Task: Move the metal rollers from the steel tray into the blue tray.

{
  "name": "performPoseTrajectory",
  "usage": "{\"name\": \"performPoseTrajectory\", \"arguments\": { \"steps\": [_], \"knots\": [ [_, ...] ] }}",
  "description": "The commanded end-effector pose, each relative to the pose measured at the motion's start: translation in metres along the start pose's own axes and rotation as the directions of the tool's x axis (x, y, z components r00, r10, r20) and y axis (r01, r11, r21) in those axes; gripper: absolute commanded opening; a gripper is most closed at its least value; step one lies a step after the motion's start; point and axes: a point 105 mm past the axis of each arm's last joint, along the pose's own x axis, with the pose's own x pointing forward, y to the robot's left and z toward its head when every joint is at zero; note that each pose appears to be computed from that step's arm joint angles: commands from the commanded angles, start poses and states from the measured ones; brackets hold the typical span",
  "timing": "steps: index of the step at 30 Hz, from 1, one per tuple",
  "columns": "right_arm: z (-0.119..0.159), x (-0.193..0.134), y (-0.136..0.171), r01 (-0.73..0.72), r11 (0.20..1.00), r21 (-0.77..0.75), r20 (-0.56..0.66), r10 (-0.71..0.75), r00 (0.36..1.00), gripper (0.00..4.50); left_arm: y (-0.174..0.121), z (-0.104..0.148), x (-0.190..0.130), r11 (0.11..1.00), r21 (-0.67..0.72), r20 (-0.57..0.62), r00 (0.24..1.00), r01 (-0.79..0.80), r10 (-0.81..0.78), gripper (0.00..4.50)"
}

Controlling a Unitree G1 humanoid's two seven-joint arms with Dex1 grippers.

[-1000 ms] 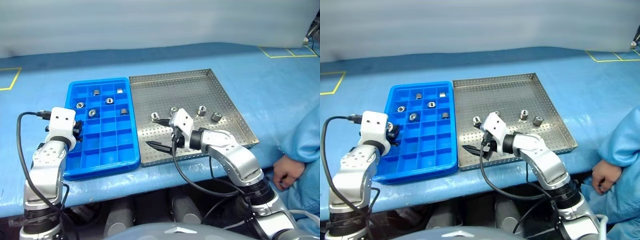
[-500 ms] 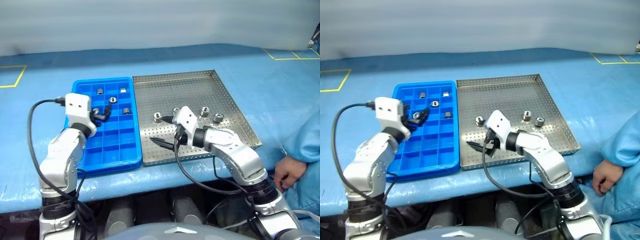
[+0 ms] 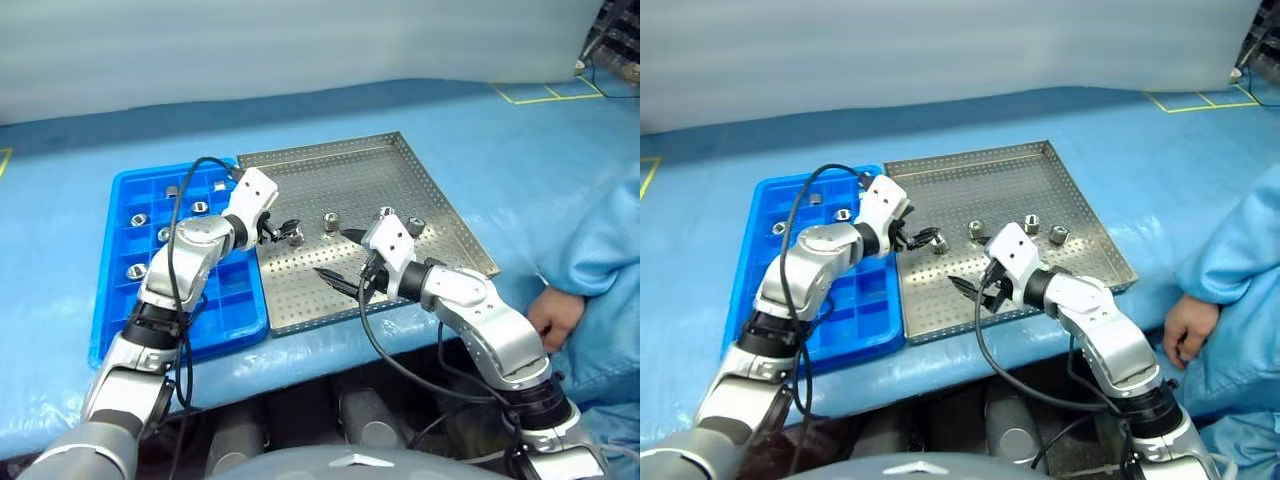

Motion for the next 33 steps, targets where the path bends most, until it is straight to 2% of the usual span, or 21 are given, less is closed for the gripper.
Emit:
{"name": "performPoseTrajectory", "arguments": {
  "steps": [1, 13, 15, 18, 21, 24, 25, 33],
  "knots": [
    [0.011, -0.005, -0.002, 0.036, 0.999, -0.021, 0.045, -0.035, 0.998, 4.50, 0.006, 0.001, 0.004, 1.000, 0.030, -0.015, 1.000, -0.003, 0.003, 3.86],
    [0.010, -0.003, -0.002, 0.053, 0.999, -0.010, 0.052, -0.053, 0.997, 4.50, 0.024, -0.035, 0.009, 0.995, 0.069, -0.190, 0.978, -0.072, 0.084, 3.86],
    [0.011, -0.002, -0.002, 0.053, 0.999, -0.012, 0.055, -0.052, 0.997, 4.50, 0.023, -0.037, 0.008, 0.996, 0.065, -0.198, 0.977, -0.062, 0.073, 3.48],
    [0.012, 0.000, -0.003, 0.050, 0.999, -0.016, 0.058, -0.049, 0.997, 4.50, 0.018, -0.037, 0.007, 0.997, 0.063, -0.201, 0.978, -0.035, 0.047, 2.65],
    [0.012, 0.001, -0.002, 0.045, 0.999, -0.018, 0.058, -0.044, 0.997, 4.50, 0.016, -0.037, 0.007, 0.998, 0.065, -0.196, 0.980, -0.024, 0.037, 2.65],
    [0.012, 0.003, 0.000, 0.032, 0.999, -0.018, 0.057, -0.030, 0.998, 4.50, 0.014, -0.036, 0.006, 0.999, 0.049, -0.184, 0.983, -0.010, 0.019, 2.18],
    [0.012, 0.003, 0.001, 0.028, 0.999, -0.017, 0.056, -0.027, 0.998, 4.50, 0.014, -0.035, 0.005, 0.999, 0.044, -0.179, 0.984, -0.008, 0.016, 1.86],
    [0.007, 0.009, 0.003, -0.023, 1.000, 0.001, 0.047, 0.023, 0.999, 4.50, 0.007, -0.001, -0.011, 0.997, -0.058, 0.002, 0.999, 0.045, -0.045, 1.82]
  ]
}}
